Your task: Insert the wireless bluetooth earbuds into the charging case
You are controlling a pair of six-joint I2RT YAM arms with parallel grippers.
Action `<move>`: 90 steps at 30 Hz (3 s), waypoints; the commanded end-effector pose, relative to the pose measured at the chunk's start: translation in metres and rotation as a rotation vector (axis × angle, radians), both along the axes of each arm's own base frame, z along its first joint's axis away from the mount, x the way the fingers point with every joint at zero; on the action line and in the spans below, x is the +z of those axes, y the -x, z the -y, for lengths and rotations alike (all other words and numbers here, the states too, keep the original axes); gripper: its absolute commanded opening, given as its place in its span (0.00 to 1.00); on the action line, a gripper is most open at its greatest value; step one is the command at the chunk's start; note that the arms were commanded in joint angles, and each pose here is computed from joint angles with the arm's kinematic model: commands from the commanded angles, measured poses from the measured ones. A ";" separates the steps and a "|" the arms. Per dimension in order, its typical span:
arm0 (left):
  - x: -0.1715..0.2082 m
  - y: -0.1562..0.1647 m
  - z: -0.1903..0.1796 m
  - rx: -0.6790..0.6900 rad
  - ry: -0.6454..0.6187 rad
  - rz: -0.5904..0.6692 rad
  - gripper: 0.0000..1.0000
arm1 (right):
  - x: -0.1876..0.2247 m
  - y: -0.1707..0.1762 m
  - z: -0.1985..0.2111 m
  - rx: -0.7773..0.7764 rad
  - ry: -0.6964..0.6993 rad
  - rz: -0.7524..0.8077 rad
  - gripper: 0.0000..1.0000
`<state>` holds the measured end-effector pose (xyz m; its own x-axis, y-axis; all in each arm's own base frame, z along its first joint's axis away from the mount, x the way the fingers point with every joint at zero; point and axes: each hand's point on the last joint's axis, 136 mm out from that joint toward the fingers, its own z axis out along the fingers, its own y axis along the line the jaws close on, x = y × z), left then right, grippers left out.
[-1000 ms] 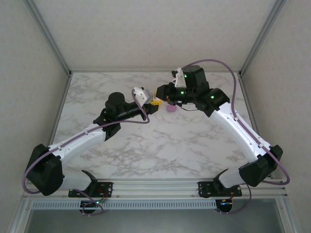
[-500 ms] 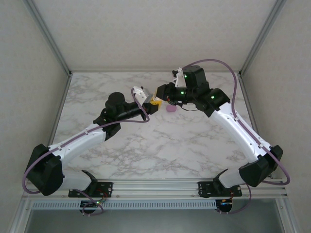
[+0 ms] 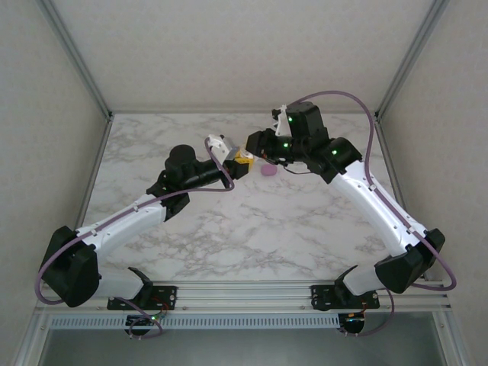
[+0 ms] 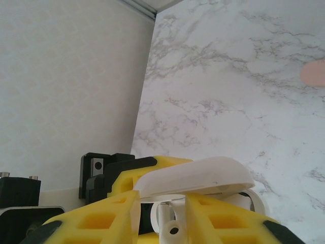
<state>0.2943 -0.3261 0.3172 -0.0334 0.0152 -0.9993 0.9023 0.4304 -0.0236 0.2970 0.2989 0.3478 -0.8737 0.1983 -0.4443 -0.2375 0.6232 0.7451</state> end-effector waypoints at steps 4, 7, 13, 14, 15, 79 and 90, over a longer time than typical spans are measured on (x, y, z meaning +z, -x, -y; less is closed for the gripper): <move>0.055 0.009 0.001 -0.037 0.145 0.101 0.15 | -0.019 -0.015 0.012 -0.064 0.105 -0.006 0.30; 0.053 0.007 0.001 -0.027 0.144 0.090 0.14 | -0.016 -0.013 0.009 -0.038 0.103 0.008 0.29; 0.051 0.004 0.000 -0.009 0.152 0.071 0.13 | -0.016 -0.001 0.004 0.049 0.110 0.008 0.33; 0.050 0.002 0.000 -0.001 0.155 0.066 0.12 | -0.016 0.000 0.004 0.059 0.111 0.010 0.34; 0.051 0.002 -0.001 0.004 0.160 0.068 0.12 | -0.016 0.002 0.003 0.073 0.110 0.010 0.34; 0.018 -0.009 -0.001 0.107 0.007 0.268 0.11 | -0.046 -0.034 0.011 -0.333 -0.005 -0.182 0.20; 0.017 -0.003 0.000 0.083 0.037 0.305 0.11 | -0.042 -0.034 0.018 -0.383 -0.002 -0.151 0.19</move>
